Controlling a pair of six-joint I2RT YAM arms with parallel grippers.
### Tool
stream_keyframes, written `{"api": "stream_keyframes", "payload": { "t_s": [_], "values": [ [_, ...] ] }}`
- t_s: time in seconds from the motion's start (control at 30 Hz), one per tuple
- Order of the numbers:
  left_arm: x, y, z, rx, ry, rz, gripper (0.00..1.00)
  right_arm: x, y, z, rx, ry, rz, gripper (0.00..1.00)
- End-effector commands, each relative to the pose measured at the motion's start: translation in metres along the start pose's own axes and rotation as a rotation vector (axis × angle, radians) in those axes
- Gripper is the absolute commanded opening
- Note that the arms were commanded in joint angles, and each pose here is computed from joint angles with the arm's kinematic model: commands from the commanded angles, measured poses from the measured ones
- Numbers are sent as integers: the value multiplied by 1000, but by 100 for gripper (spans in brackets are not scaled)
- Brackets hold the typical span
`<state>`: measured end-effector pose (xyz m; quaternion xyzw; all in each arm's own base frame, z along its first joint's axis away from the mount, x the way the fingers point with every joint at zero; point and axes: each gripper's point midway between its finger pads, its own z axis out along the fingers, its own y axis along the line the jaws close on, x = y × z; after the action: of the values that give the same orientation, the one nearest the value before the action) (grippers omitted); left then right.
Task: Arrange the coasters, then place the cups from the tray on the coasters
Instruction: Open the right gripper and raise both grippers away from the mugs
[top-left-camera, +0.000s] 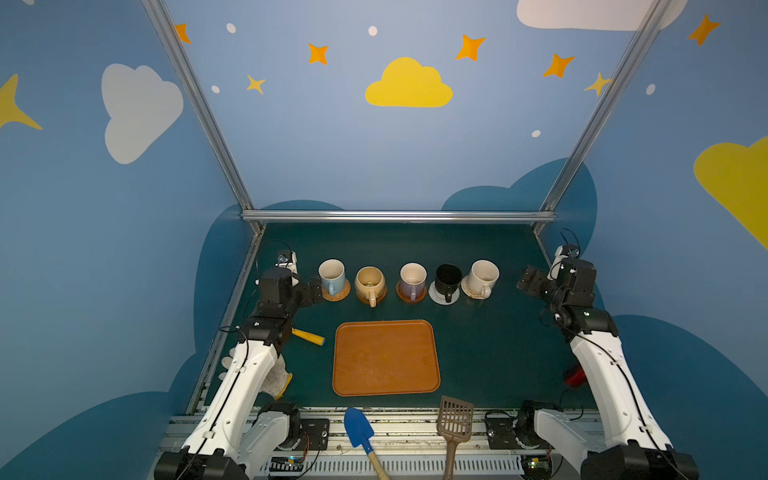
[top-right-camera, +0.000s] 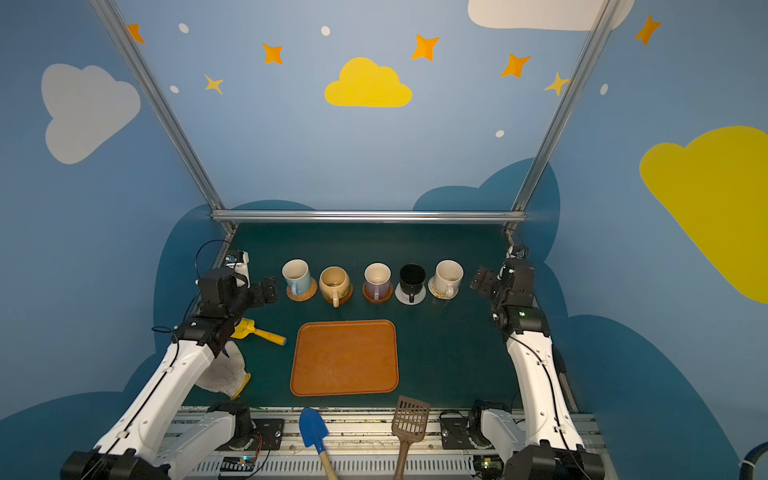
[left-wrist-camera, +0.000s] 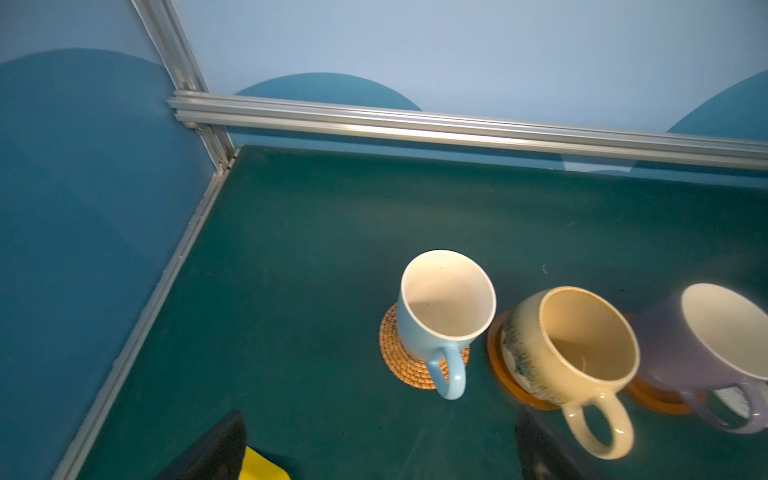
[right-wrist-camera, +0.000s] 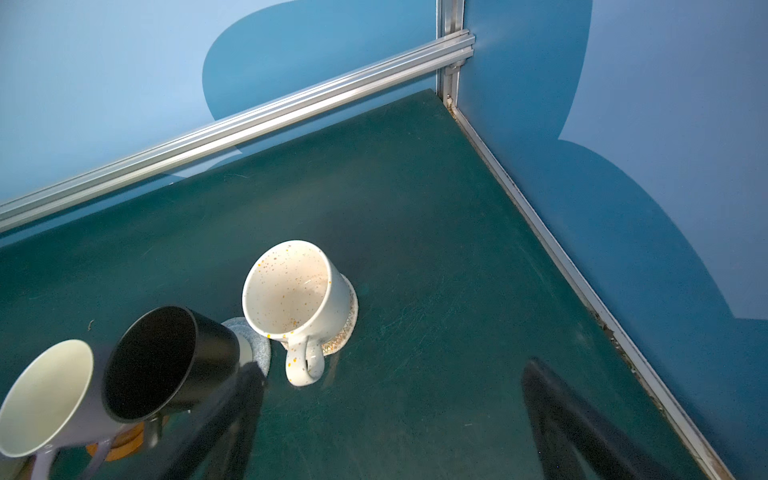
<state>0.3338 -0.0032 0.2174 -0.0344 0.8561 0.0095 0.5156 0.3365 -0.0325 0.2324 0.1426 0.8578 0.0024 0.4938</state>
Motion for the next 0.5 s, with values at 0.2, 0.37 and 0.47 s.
{"api": "stream_keyframes", "payload": {
  "t_s": [0.2,0.37,0.47],
  "values": [
    [14,3,16,-16,-178,73,100,23,2,21,-51,-157,-93,93],
    [38,-10,28,48,-107,119,100,49,0,34,-29,-106,-110,93],
    [54,-6,36,14,-97,141,100,63,5,39,-30,-112,-140,93]
  ]
}}
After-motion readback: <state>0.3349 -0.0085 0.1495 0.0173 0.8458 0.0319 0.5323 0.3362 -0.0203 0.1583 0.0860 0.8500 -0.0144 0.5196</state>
